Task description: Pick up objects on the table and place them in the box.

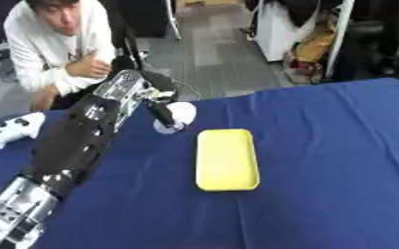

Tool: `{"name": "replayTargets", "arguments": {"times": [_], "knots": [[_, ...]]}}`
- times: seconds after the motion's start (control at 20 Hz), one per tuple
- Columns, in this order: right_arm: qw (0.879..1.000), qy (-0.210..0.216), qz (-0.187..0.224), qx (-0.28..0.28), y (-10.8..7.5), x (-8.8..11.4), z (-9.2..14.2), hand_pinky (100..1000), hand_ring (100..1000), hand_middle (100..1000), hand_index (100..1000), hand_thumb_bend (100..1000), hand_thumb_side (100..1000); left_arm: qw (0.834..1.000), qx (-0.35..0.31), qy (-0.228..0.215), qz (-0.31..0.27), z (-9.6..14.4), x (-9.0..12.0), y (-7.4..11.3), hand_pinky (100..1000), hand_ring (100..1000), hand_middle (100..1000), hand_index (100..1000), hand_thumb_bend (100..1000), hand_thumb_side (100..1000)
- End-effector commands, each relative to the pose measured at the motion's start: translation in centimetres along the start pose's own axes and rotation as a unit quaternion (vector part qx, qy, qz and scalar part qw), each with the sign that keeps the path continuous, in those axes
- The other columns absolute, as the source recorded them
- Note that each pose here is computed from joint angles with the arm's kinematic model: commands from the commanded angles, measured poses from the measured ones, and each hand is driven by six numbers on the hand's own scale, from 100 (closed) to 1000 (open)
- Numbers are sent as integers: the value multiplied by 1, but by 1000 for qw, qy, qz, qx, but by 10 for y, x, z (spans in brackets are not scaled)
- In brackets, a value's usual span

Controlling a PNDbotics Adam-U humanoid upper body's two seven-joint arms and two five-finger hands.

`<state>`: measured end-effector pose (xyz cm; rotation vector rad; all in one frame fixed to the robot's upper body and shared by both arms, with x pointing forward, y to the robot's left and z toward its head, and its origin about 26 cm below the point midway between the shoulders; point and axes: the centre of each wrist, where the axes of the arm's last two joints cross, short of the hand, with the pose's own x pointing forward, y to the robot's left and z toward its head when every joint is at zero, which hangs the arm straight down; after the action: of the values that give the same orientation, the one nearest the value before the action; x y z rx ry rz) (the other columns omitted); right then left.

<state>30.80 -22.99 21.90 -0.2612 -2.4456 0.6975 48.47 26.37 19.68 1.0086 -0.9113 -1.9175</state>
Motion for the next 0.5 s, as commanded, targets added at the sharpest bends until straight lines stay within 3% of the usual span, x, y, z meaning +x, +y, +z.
{"name": "replayTargets", "arguments": {"times": [0.05, 0.5], "knots": [[1000, -14, 9, 1, -6, 5, -4, 372, 588, 643, 827, 100, 870, 1000, 16, -13, -4, 9, -6, 14, 270, 100, 100, 335, 100, 821], [1000, -16, 8, 0, -5, 6, -5, 373, 588, 643, 827, 100, 869, 997, 18, -69, 10, 7, 9, 22, 252, 100, 100, 336, 100, 844]]}}
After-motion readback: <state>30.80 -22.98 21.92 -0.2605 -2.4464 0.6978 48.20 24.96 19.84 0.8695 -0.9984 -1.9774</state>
